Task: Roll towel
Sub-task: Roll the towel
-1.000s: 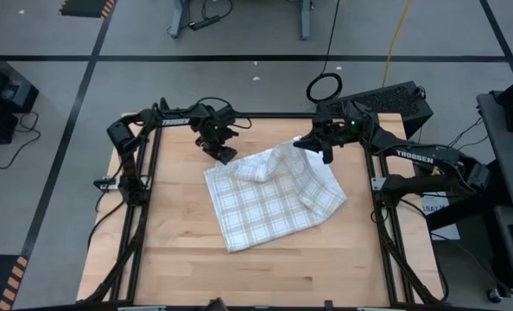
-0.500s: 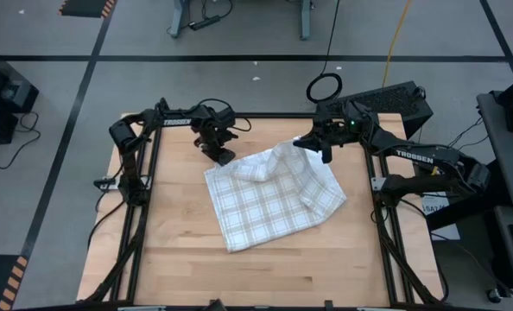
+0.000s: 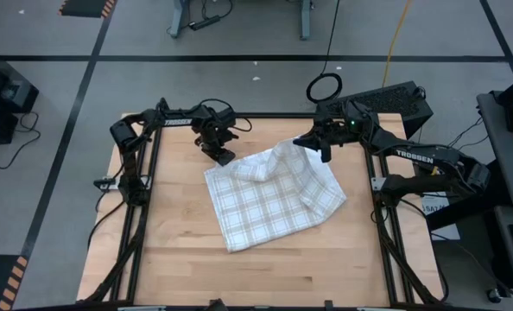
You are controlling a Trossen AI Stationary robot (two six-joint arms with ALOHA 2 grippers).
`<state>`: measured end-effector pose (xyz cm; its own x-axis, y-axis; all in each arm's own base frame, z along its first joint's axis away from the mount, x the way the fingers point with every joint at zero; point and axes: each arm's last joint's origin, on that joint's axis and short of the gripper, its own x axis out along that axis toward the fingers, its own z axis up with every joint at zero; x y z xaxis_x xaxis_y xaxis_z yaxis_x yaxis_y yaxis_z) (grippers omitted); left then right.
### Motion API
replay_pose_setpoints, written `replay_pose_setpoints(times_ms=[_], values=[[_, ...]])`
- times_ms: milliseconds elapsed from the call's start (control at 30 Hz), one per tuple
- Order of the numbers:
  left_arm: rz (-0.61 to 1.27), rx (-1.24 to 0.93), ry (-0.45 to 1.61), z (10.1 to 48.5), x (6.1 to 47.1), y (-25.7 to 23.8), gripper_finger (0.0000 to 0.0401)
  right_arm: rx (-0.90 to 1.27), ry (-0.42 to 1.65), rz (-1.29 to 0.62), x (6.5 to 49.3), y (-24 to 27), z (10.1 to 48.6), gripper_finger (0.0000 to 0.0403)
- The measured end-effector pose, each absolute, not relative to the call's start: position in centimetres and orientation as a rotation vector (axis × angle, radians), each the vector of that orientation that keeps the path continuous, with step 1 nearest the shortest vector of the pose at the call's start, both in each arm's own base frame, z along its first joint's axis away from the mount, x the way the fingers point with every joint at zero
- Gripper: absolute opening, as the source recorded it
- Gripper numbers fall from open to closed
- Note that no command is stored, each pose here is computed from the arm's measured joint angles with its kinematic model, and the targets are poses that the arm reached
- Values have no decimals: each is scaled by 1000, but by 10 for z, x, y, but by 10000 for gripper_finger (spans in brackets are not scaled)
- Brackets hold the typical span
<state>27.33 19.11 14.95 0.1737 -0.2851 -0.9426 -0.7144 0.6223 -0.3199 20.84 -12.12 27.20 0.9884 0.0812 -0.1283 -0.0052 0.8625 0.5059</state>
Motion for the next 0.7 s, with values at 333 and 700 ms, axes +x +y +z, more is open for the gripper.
replay_pose_setpoints(times_ms=[333, 700], values=[[370, -880, 1463, 139, 278, 187, 40, 534, 151, 44, 208, -121, 272, 0], [399, -867, 1411, 184, 267, 173, 2, 591, 155, 39, 208, -121, 271, 0]])
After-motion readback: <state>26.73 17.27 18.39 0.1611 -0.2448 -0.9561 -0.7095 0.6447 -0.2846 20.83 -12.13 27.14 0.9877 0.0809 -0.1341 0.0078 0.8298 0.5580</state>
